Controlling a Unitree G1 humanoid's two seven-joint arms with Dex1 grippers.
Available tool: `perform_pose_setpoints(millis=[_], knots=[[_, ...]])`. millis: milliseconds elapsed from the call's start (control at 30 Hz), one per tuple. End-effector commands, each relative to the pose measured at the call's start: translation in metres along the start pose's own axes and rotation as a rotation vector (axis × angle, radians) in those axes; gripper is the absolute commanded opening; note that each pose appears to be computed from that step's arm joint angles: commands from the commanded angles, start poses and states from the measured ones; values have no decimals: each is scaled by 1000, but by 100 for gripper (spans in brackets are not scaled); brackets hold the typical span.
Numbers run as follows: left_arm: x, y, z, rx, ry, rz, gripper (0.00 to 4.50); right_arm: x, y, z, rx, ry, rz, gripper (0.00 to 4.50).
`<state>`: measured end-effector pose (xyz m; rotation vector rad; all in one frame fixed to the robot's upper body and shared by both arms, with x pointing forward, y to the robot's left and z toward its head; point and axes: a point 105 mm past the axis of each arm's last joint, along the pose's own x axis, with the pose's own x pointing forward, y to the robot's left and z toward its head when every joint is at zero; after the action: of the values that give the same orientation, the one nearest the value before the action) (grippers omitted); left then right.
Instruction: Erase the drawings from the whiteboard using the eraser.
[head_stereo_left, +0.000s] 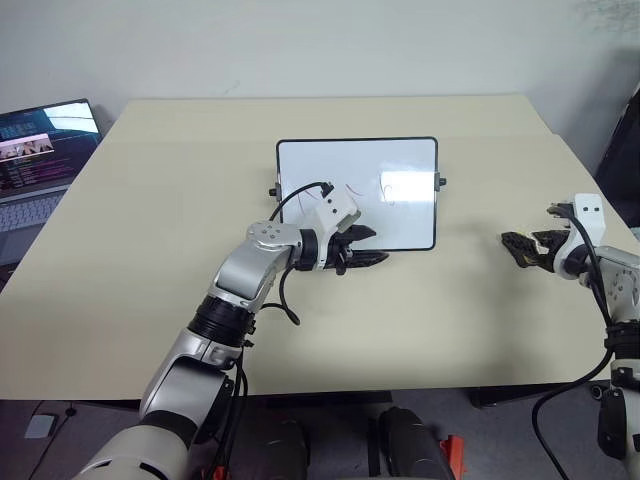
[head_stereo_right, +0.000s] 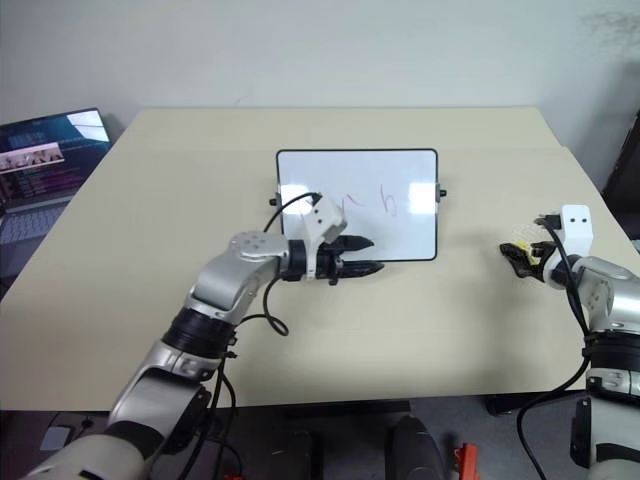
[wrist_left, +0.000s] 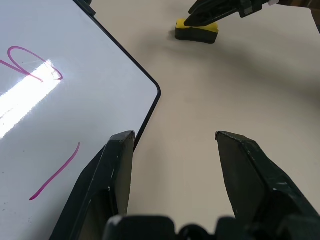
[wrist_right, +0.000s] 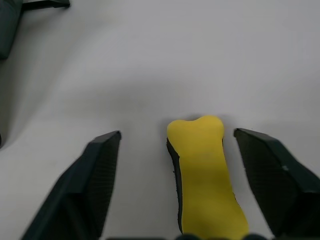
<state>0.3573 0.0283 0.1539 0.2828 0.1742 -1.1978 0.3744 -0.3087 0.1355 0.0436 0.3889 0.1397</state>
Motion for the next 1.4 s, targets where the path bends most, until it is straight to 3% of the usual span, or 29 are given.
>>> perform_pose_setpoints(millis=[33,633,733,1000,1267,1400], knots=[[-5,1,13,47,-33,10,279,-7,-6,20,-46,-56,-22,446],[-6,1,10,52,-24,20,279,4,-17,-1,-5,0,-43,446],[-7,1,10,52,-24,22,279,5,-17,-2,-5,0,-45,387],[-8,4,10,59,-18,32,279,8,-16,-5,-4,10,-44,110],[-9,4,11,59,-22,38,279,8,-12,1,-13,-5,-30,96],[-25,18,17,74,-37,111,279,-6,7,39,-80,-103,41,96]])
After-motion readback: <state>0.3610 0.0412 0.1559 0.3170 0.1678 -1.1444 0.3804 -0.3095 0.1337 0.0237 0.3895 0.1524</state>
